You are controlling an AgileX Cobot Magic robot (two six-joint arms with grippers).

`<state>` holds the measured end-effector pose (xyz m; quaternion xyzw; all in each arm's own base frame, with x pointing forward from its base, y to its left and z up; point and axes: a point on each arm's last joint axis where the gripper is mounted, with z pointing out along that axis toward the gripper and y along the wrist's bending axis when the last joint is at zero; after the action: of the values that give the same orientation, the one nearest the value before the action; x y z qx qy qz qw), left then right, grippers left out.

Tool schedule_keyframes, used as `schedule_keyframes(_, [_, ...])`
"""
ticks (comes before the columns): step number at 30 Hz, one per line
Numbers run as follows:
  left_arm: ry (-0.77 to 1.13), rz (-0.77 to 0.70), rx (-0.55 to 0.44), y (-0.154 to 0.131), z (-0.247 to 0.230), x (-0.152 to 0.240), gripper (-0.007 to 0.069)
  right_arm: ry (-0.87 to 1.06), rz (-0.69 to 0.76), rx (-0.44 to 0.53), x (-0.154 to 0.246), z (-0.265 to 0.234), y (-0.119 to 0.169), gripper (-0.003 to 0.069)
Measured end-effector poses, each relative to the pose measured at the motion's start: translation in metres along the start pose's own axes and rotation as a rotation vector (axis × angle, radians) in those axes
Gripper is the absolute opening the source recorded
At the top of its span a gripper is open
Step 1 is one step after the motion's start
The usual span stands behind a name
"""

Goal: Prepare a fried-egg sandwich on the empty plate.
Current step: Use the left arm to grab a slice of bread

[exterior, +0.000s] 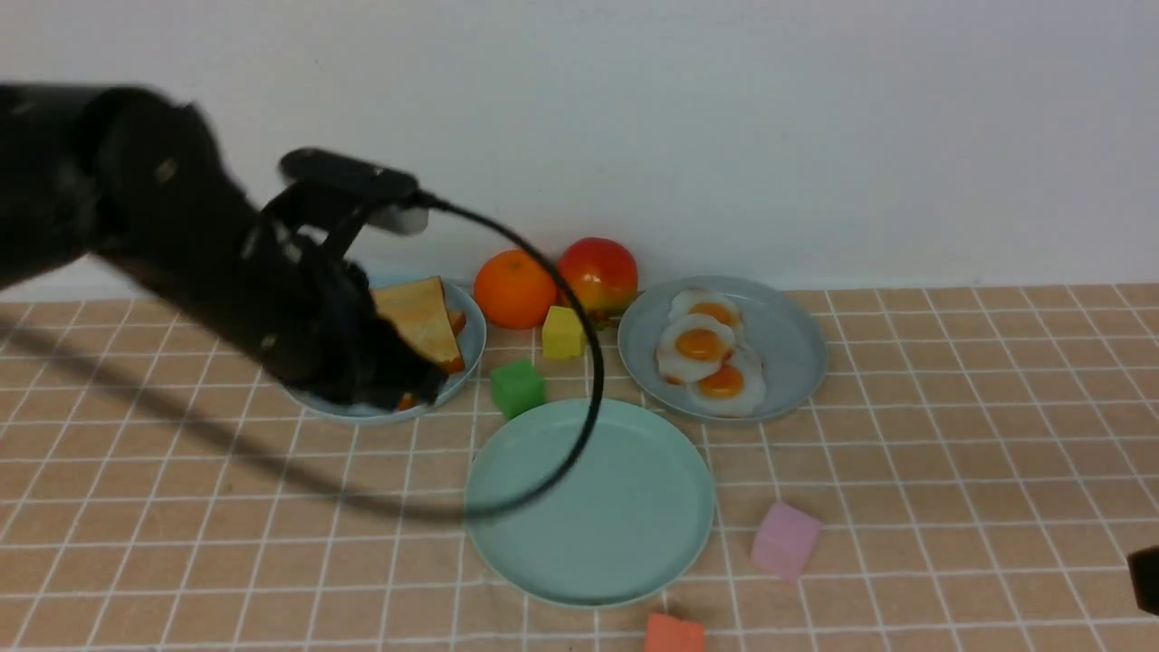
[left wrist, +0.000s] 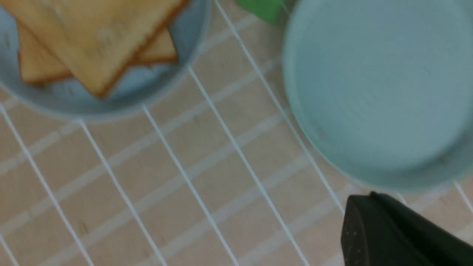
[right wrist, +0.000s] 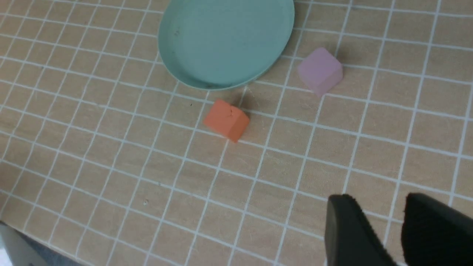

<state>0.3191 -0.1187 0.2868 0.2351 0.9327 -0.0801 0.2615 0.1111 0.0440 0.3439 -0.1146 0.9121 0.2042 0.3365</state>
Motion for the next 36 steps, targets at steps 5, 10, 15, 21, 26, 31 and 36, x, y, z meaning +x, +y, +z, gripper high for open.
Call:
schedule_keyframes(5, [0.022,0.14,-0.012,0.029,0.039,-0.024,-0.0013,0.005,-0.004,-0.004,0.002,-0.002,0.001,0.0239])
schedule_keyframes(10, [0.06,0.34,-0.053,0.039,0.075,-0.024,0.0037,-0.007,-0.006,-0.003,0.002,-0.003,0.002,0.0239])
schedule_keyframes(15, [0.042,0.436,-0.12,0.048,0.1,-0.024,0.0244,-0.015,-0.007,-0.001,0.002,-0.004,0.002,0.0239])
schedule_keyframes(21, [0.001,0.524,-0.191,0.055,0.117,-0.027,0.0397,-0.019,-0.006,-0.001,0.001,-0.004,0.002,0.0239])
schedule_keyframes(26, [0.017,0.604,-0.222,0.061,0.139,-0.023,0.0404,-0.02,-0.006,-0.003,0.001,-0.004,0.002,0.0239])
schedule_keyframes(31, [0.021,0.621,-0.224,0.062,0.151,-0.019,0.0372,-0.027,-0.002,-0.008,0.001,-0.004,0.002,0.0239])
schedule_keyframes(36, [0.012,0.628,-0.23,0.062,0.152,-0.02,0.0304,-0.031,0.0,-0.011,0.0,-0.004,0.003,0.0239])
